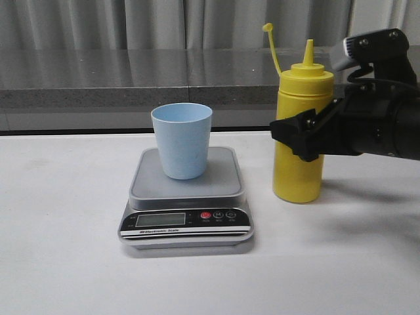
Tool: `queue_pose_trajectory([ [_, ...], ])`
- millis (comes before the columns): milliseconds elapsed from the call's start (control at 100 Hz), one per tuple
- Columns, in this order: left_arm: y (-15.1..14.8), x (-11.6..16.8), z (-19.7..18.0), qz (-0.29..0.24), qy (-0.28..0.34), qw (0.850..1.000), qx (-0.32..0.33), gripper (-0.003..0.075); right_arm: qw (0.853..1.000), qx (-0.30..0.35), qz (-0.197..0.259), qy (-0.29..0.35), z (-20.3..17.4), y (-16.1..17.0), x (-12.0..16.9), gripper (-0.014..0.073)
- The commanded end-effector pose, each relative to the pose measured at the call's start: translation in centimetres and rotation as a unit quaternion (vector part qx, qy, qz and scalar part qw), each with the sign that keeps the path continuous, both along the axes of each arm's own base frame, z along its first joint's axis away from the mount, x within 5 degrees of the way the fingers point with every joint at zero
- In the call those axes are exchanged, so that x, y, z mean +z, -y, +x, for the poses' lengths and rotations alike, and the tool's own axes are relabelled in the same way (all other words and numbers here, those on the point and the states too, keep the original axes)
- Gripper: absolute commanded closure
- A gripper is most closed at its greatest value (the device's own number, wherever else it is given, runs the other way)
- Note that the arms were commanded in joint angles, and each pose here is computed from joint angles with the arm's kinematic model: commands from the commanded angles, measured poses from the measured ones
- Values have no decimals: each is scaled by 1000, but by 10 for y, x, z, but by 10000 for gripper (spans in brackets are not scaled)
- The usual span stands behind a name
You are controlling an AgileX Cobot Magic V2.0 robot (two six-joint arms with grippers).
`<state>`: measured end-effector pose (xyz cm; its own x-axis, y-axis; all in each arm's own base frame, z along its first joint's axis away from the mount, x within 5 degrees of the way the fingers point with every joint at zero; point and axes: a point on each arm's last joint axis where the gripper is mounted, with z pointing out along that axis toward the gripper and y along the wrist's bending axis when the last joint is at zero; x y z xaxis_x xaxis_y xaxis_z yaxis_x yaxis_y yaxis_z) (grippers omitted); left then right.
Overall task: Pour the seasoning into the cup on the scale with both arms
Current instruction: 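Turn the bottle upright and lower it onto the table with the right gripper, then open the right gripper and pull it back from the bottle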
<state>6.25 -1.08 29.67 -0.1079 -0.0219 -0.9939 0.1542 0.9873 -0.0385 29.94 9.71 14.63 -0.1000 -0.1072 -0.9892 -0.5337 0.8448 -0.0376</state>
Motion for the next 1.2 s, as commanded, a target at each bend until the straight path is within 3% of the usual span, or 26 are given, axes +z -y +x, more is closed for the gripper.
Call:
queue_pose_trajectory([
  [0,-1,15,0,-10,47,999,4,738,997,-7,31,65,-3,3,25,0],
  [400,-1,15,0,-10,47,999,4,738,996,-54,49,60,-38,19,35,0],
  [670,-1,15,0,-10,47,999,4,738,991,-104,53,63,-68,35,62,1],
  [830,-1,15,0,-10,47,999,4,738,990,-125,15,62,-85,42,84,1],
  [1190,-1,15,0,-10,47,999,4,738,985,-155,20,70,-141,60,131,3],
])
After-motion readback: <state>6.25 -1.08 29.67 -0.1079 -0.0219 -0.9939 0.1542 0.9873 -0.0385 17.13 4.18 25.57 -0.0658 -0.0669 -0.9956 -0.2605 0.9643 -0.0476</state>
